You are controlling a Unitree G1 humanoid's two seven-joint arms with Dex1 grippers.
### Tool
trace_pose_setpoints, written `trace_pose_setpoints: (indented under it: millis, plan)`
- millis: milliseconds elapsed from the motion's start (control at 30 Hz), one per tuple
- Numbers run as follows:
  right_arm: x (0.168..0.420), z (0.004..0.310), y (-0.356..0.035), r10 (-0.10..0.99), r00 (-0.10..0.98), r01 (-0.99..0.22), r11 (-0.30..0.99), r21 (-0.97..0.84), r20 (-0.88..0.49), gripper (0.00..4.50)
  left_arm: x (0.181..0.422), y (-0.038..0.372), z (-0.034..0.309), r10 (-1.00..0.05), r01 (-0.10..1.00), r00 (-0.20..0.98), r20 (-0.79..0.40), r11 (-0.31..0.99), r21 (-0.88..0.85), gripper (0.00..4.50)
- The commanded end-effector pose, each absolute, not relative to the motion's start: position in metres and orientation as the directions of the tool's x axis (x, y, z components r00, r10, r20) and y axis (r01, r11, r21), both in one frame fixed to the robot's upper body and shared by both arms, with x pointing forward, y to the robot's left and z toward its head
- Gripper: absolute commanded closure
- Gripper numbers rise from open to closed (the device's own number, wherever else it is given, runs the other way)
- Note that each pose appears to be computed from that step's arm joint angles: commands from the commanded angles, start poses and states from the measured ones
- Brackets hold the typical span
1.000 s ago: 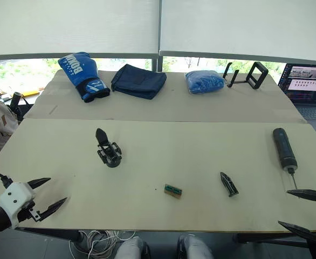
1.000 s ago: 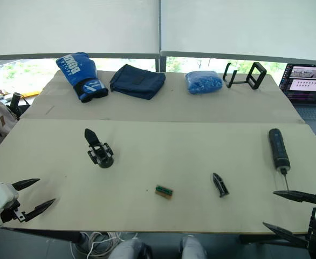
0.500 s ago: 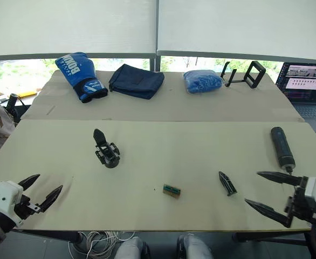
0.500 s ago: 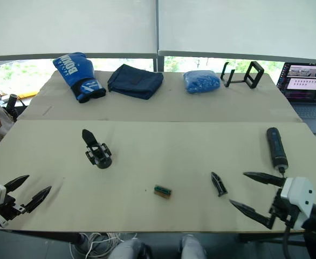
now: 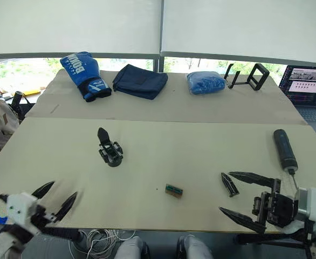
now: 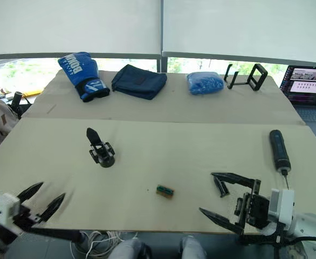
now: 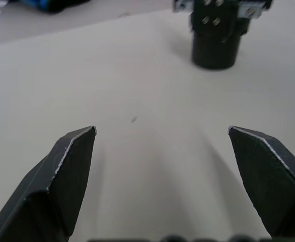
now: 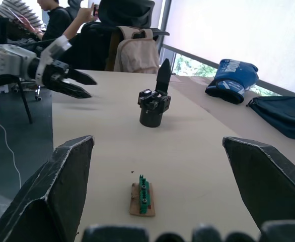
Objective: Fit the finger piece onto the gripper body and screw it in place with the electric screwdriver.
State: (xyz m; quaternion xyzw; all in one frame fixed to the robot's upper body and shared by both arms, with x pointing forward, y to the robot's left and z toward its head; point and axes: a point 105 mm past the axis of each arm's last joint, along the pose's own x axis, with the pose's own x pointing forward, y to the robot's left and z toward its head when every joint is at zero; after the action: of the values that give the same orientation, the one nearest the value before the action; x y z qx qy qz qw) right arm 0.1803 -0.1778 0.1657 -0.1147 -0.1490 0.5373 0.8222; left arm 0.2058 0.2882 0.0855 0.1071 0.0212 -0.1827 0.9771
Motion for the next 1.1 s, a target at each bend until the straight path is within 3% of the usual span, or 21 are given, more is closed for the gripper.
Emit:
trace_pose_setpoints:
  millis: [33, 333, 633, 1100]
  plan:
    - [0.18, 0.169, -0.182, 0.923, 0.366, -0.852, 0.385, -0.356, 0.122, 0.0, 0.221, 0.264, 0.088, -0.403, 0.409, 0.912, -0.079, 0.877, 0.251, 0.07]
    - [0.178, 0.168, -0.187, 0.912, 0.395, -0.837, 0.407, -0.367, 0.112, 0.0, 0.267, 0.223, 0.067, -0.466, 0.479, 0.877, -0.115, 0.862, 0.165, 0.07]
    - [0.171, 0.169, -0.182, 0.901, 0.42, -0.823, 0.43, -0.37, 0.113, 0.0, 0.297, 0.209, 0.051, -0.456, 0.47, 0.881, -0.124, 0.874, 0.121, 0.07]
    - [0.174, 0.171, -0.186, 0.884, 0.455, -0.805, 0.459, -0.375, 0.106, 0.0, 0.317, 0.179, 0.045, -0.547, 0.558, 0.829, -0.115, 0.821, 0.117, 0.07]
